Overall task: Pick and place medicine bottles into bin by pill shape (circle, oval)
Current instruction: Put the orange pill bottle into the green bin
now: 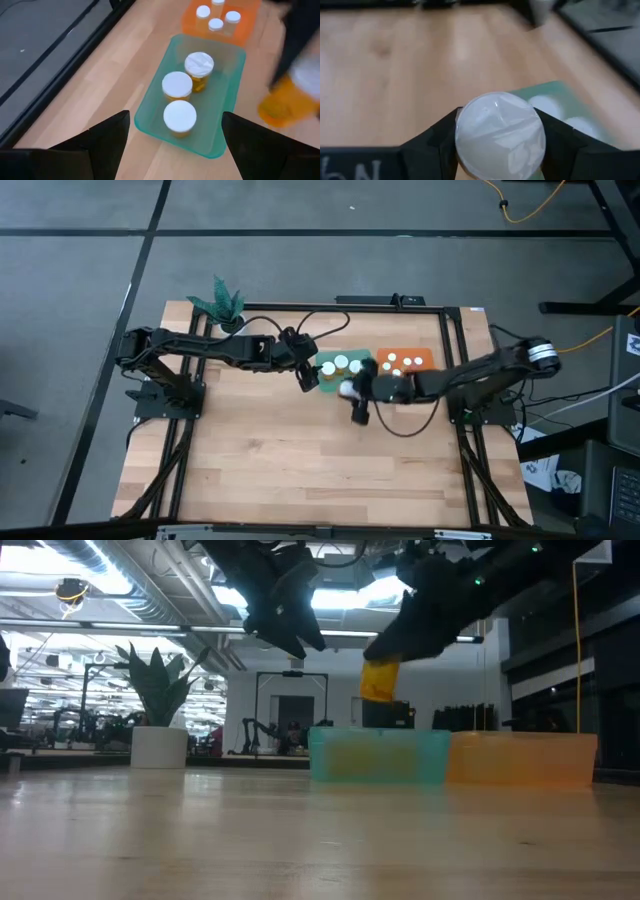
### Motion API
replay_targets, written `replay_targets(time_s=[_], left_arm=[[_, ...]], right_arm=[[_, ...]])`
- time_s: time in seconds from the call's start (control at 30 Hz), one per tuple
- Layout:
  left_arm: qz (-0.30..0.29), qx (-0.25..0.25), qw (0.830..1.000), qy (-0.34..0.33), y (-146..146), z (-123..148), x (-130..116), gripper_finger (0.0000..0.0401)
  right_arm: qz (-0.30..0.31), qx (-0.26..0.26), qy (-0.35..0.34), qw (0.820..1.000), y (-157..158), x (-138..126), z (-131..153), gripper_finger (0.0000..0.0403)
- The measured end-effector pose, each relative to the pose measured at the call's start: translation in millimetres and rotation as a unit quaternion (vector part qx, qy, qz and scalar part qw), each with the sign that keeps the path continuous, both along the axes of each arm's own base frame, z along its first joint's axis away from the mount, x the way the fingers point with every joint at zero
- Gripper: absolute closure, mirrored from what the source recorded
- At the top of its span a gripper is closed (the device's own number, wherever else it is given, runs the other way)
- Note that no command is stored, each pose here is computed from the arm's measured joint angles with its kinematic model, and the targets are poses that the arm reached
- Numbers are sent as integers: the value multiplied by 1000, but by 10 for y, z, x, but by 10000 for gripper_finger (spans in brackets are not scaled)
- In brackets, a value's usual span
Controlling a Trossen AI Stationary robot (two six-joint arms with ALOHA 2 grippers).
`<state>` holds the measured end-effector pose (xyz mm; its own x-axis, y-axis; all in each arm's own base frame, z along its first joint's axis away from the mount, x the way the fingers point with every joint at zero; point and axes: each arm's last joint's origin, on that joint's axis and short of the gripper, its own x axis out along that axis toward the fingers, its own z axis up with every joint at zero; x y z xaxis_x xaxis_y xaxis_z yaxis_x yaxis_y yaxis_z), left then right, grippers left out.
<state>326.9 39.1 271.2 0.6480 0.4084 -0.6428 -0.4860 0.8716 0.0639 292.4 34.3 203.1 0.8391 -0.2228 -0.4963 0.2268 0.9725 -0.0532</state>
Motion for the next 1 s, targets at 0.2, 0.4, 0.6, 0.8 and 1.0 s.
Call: replay_targets(time_s=[0.2,0.4,0.6,0.8,1.0], left_arm=[[0,0,1000,3,0,-3,-4,93],[0,-1,1000,10,-1,-13,-13,93],[0,0,1000,10,-1,-13,-14,93],[0,0,1000,10,-1,-12,-13,93],[0,0,1000,9,-1,-11,-14,93]], right_arm=[[-55,-11,8,998,-366,1,10,202],[-67,21,39,997,-580,50,-167,202],[-76,27,56,995,-675,83,-288,202],[-83,32,74,993,-763,130,-451,202],[-85,31,74,993,-785,140,-469,202]])
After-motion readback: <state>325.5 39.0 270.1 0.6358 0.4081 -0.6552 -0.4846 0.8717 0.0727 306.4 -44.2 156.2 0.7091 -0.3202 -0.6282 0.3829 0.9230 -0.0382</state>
